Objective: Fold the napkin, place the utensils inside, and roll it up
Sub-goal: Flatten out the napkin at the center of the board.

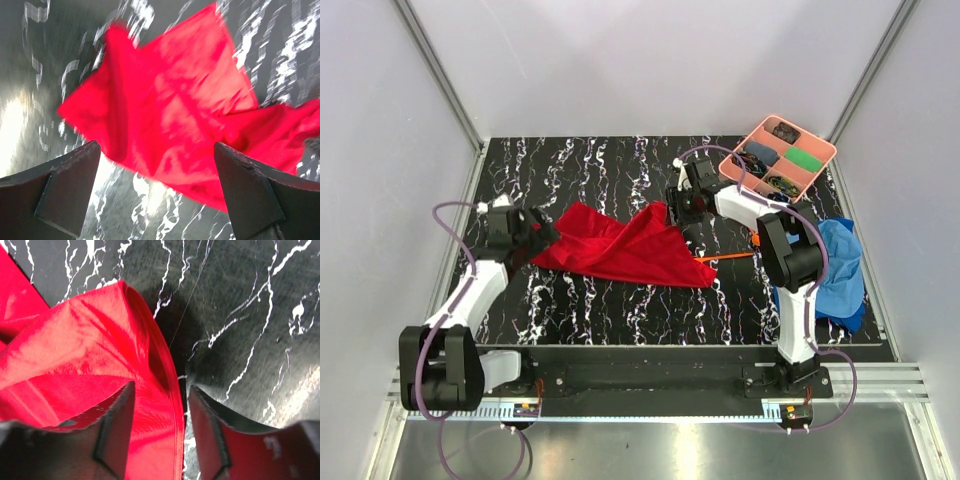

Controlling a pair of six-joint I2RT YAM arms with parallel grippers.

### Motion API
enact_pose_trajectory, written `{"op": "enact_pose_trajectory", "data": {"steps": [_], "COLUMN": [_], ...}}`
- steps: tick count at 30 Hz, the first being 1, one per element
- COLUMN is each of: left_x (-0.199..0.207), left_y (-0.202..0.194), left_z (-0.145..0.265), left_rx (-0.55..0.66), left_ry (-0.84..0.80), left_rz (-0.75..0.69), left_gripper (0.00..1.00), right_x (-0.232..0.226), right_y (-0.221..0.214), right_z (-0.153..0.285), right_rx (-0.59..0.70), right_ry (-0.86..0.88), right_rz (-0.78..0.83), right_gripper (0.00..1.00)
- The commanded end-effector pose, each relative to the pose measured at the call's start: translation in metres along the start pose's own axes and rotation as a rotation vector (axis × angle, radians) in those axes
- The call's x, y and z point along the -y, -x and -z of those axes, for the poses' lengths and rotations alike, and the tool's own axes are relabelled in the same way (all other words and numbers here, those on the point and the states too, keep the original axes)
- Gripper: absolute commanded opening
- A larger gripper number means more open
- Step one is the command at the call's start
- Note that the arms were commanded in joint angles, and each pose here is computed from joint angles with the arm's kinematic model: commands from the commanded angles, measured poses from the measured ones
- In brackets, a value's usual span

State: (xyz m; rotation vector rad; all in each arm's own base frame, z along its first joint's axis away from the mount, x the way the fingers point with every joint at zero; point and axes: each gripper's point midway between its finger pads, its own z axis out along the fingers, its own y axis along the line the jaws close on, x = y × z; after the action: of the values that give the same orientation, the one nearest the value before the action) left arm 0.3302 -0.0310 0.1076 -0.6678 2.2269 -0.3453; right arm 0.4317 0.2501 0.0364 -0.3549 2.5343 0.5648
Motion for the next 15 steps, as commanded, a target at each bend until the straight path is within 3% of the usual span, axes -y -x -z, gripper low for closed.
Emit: {"op": "enact_pose_trajectory", "data": {"steps": [1,9,13,15], "left_x": [-0.018,-0.044,-0.062,-0.065], "left_y": [-0.007,-0.012,-0.017,-0.018], "left_z": [-0.006,-0.007,-0.006,-0.006], "left_rx": [0.056,0.106,0.131,0.135], "left_ry": [0.018,0.077,0.117,0.111], "left_rz": [0.117,0.214,0.284,0.304], "left_gripper": [0.99,0.99,0.99,0.99], "right_x": [0.003,0.004,0.001,-0.003], "right_y": [0.027,0.030,0.034,0.035], "right_z": [-0.002,0.000,-0.001,-0.002], "right_rx": [0.067,0.083,0.093,0.092], "right_ry": [-0.013,-0.019,0.000,0.019], "right_rz": [0.036,0.062,0.069,0.077], "right_gripper": [0.52,0.39,0.21,0.18]}}
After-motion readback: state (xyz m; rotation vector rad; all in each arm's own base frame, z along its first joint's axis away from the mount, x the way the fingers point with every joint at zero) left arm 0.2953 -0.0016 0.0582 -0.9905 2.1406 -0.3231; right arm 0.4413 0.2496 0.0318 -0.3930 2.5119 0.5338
